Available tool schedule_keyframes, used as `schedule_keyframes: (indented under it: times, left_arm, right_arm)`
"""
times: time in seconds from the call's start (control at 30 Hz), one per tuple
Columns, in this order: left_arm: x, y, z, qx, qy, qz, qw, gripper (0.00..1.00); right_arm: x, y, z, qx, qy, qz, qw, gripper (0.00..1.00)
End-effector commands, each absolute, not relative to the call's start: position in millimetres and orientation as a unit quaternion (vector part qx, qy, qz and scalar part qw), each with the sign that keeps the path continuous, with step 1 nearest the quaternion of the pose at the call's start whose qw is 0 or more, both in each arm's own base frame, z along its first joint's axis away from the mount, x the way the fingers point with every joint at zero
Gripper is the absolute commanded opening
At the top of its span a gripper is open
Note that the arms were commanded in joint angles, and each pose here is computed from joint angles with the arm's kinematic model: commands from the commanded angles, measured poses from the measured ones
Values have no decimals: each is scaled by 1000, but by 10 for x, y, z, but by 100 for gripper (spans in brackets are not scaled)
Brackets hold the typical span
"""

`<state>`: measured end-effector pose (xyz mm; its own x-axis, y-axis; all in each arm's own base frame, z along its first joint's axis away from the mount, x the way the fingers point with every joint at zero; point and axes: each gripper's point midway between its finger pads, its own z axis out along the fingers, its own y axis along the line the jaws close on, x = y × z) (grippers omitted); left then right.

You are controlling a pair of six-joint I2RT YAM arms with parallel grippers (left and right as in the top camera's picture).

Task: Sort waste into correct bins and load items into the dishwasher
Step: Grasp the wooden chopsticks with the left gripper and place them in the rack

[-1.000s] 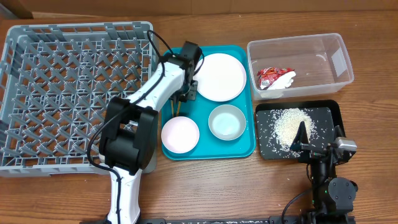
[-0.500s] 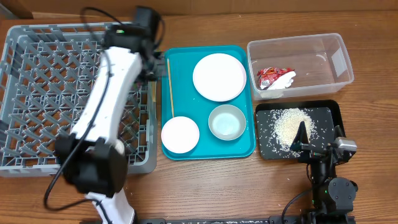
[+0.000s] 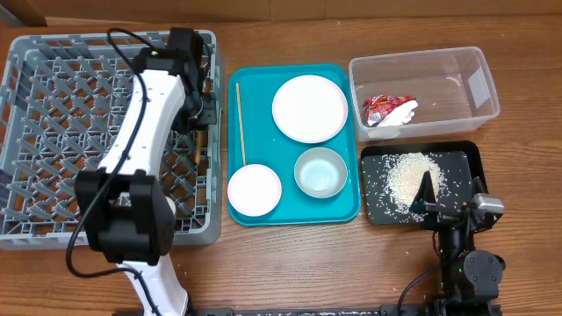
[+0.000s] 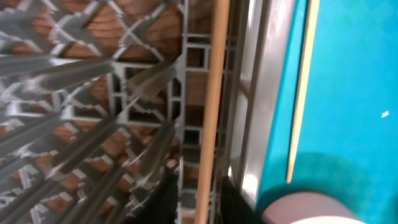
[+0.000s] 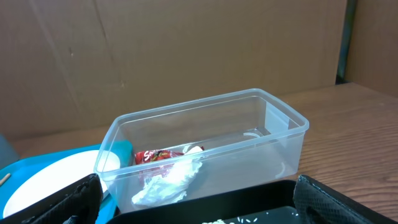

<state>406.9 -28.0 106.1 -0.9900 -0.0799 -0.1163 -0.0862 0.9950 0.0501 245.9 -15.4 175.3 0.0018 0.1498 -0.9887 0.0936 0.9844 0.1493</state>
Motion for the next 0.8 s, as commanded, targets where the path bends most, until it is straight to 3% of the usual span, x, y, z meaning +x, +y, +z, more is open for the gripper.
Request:
schedule_keyframes:
  times: [0.0,0.1,0.33,0.6,0.77]
  left_arm:
    - [4081,-434,1068,-37,998,-9,59,42]
    - [4115,-590,1257,-44,995,-44,77,52]
    - [4219,-1053,1432,7,991,-43,130,54]
    - [4353,-1176,778,-56,990,61,117,55]
    - [4353,-1139,257,-78,992,74,73,48]
  right_arm:
    - [2456,-177,1741,89,703,15,705,100]
    - [2456,-177,1741,89,703,15,705,100]
    - [2456,-177,1741,89,703,15,705,100]
    - [2456,-177,1741,89,703,15,705,100]
    - [2456,-177,1741,89,703,15,705,100]
